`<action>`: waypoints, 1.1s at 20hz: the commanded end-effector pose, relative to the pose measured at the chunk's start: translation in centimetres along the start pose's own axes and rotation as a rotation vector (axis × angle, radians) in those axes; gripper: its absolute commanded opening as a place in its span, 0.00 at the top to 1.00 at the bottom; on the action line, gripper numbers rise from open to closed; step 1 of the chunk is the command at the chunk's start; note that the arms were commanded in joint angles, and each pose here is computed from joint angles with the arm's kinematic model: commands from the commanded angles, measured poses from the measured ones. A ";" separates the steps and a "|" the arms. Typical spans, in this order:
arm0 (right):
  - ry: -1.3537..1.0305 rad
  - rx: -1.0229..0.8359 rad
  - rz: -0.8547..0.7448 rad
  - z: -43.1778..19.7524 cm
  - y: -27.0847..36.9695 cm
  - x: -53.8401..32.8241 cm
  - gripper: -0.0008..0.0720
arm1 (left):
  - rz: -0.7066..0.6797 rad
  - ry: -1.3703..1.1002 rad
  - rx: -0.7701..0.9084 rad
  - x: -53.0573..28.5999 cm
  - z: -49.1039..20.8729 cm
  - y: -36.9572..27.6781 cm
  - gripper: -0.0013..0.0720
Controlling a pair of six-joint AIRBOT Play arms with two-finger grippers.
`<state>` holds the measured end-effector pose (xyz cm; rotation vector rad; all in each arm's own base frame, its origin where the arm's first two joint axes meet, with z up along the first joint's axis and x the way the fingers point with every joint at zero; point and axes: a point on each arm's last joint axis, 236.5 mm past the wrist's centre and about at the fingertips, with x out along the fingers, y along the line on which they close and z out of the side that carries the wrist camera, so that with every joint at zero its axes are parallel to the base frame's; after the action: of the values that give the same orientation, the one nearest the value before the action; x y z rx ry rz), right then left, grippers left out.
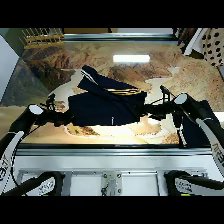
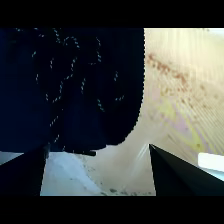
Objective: Fold the clothes and pants, and hang the long-sleeved shirts on hangers.
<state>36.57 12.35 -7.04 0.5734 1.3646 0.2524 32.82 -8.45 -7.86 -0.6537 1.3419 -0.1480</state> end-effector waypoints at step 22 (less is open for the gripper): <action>-0.466 -0.369 0.063 5.3 12.5 -24.0 0.95 | -0.117 -0.631 0.307 -29.8 9.3 -12.4 0.98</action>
<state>41.28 10.42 10.51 0.4507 0.9843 0.3450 39.41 -2.09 13.17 -0.5942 0.8723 -0.1865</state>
